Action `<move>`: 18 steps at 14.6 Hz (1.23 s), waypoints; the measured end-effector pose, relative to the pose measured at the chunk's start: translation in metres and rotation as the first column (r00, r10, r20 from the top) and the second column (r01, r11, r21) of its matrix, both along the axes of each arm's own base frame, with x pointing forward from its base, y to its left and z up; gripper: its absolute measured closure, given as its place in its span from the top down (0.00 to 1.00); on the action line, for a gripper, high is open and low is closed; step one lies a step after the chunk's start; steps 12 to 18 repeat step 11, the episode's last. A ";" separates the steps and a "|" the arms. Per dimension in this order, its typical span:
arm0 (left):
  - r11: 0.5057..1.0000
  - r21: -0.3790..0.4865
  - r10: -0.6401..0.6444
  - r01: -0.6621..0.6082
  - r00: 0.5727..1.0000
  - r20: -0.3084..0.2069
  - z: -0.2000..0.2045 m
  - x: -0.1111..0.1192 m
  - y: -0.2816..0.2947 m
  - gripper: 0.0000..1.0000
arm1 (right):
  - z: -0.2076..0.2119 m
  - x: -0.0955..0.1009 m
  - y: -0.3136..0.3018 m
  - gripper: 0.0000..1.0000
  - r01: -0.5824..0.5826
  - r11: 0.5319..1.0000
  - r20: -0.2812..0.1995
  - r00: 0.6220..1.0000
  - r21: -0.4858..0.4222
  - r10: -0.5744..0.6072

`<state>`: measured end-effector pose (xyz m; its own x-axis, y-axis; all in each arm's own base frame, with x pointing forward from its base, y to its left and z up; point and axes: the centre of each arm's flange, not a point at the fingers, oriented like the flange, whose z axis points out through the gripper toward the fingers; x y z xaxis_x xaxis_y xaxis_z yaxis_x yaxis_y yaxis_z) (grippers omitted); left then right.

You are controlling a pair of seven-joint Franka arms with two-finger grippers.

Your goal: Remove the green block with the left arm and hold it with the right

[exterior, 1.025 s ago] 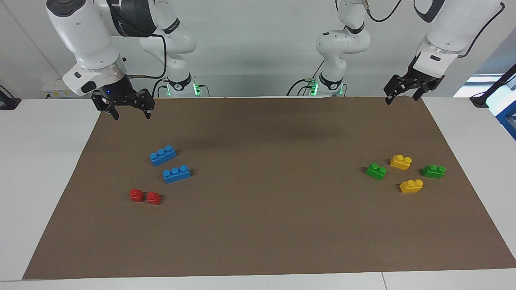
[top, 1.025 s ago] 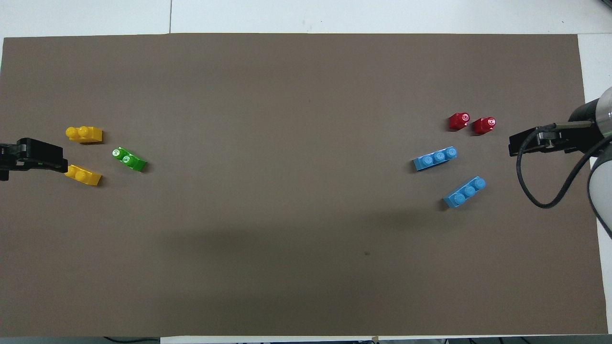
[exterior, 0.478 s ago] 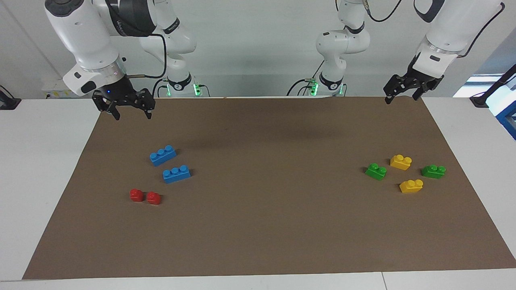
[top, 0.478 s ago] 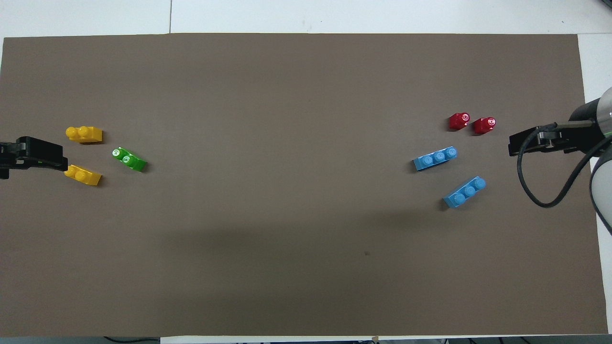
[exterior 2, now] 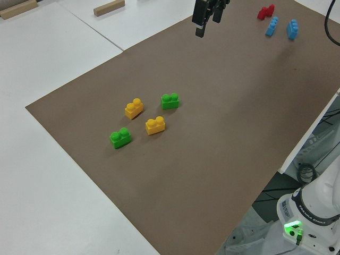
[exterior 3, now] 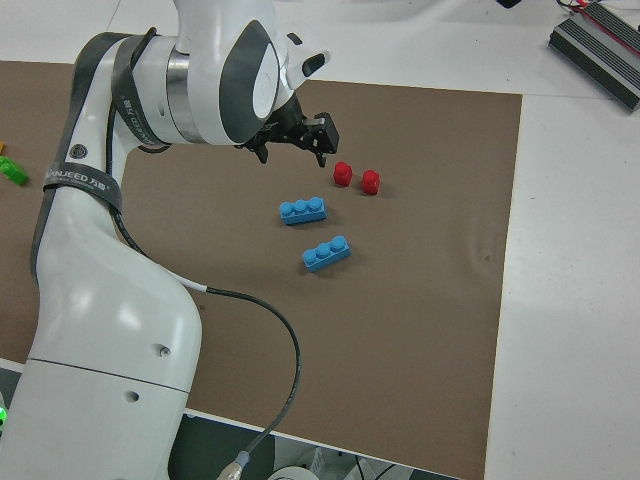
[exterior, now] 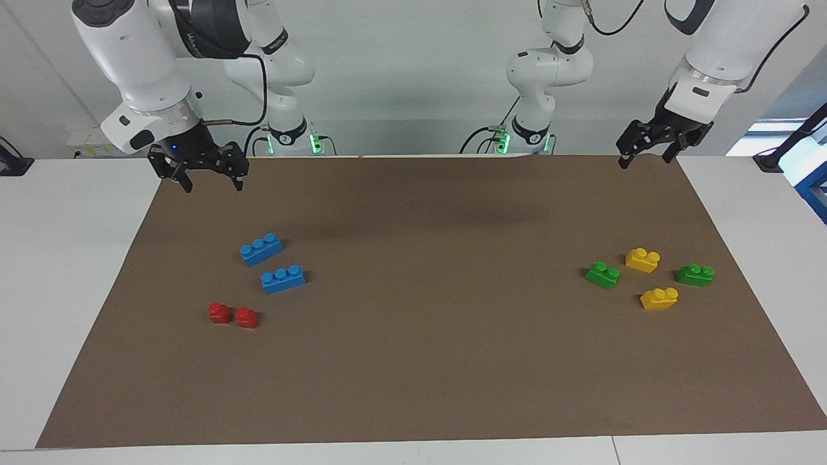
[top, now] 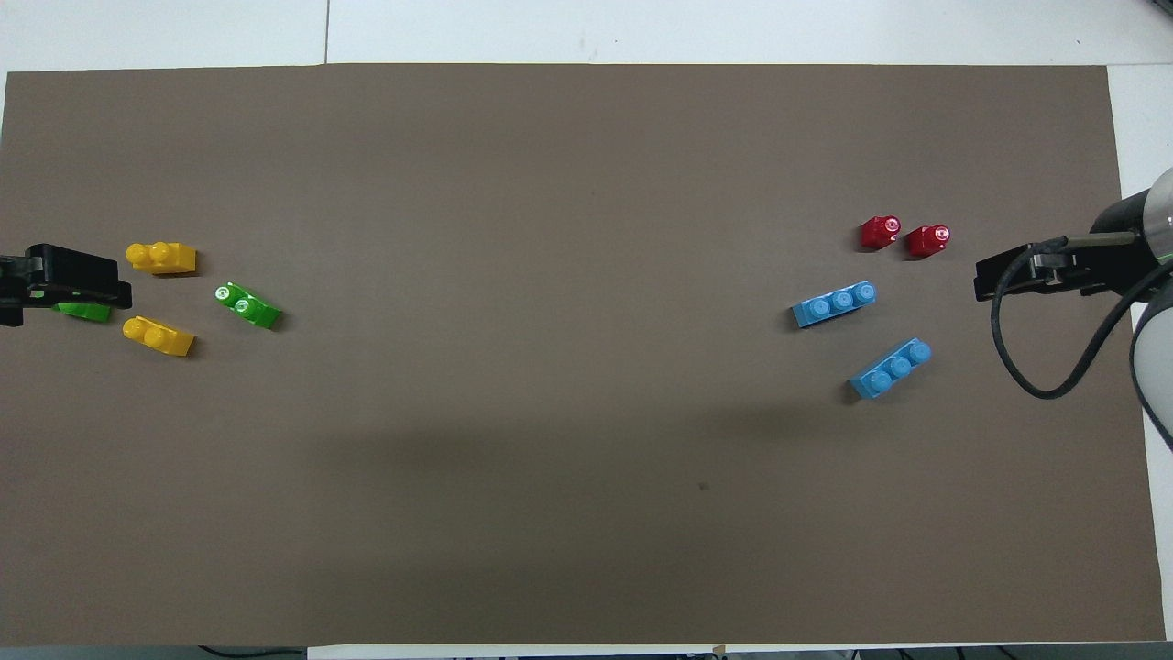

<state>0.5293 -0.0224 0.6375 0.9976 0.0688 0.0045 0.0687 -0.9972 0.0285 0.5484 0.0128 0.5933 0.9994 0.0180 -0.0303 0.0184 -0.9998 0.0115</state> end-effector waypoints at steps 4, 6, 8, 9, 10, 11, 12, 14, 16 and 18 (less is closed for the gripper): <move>1.000 0.000 0.002 -0.002 1.000 0.000 0.000 0.000 0.001 1.00 | 0.000 -0.001 0.001 1.00 -0.001 1.000 -0.006 1.000 0.000 0.001; 1.000 0.000 0.003 -0.003 1.000 0.000 0.000 0.000 0.002 1.00 | -0.001 -0.001 0.001 1.00 -0.001 1.000 -0.007 1.000 0.000 0.001; 1.000 0.000 0.004 -0.004 1.000 0.000 0.000 0.000 0.002 1.00 | -0.001 -0.001 0.002 1.00 -0.003 1.000 -0.008 1.000 0.000 0.003; 1.000 0.000 0.004 -0.004 1.000 0.000 0.000 0.000 0.002 1.00 | -0.001 -0.001 0.002 1.00 -0.004 1.000 -0.008 1.000 0.001 0.004; 1.000 0.000 0.005 -0.005 1.000 0.000 0.000 0.000 0.002 1.00 | -0.001 -0.001 0.003 1.00 -0.005 1.000 -0.008 1.000 0.001 0.005; 1.000 0.000 0.005 -0.005 1.000 0.000 0.000 0.000 0.003 1.00 | -0.001 -0.001 0.004 1.00 -0.006 1.000 -0.008 1.000 0.001 0.006; 1.000 0.000 0.005 -0.005 1.000 0.000 0.000 0.000 0.003 1.00 | -0.001 -0.001 0.004 1.00 -0.006 1.000 -0.008 1.000 0.001 0.006; 1.000 0.000 0.005 -0.005 1.000 0.000 0.000 0.000 0.003 1.00 | -0.001 -0.001 0.004 1.00 -0.006 1.000 -0.008 1.000 0.001 0.006; 1.000 0.000 0.005 -0.005 1.000 0.000 0.000 0.000 0.003 1.00 | -0.001 -0.001 0.004 1.00 -0.006 1.000 -0.008 1.000 0.001 0.006; 1.000 0.000 0.005 -0.005 1.000 0.000 0.000 0.000 0.003 1.00 | -0.001 -0.001 0.004 1.00 -0.006 1.000 -0.008 1.000 0.001 0.006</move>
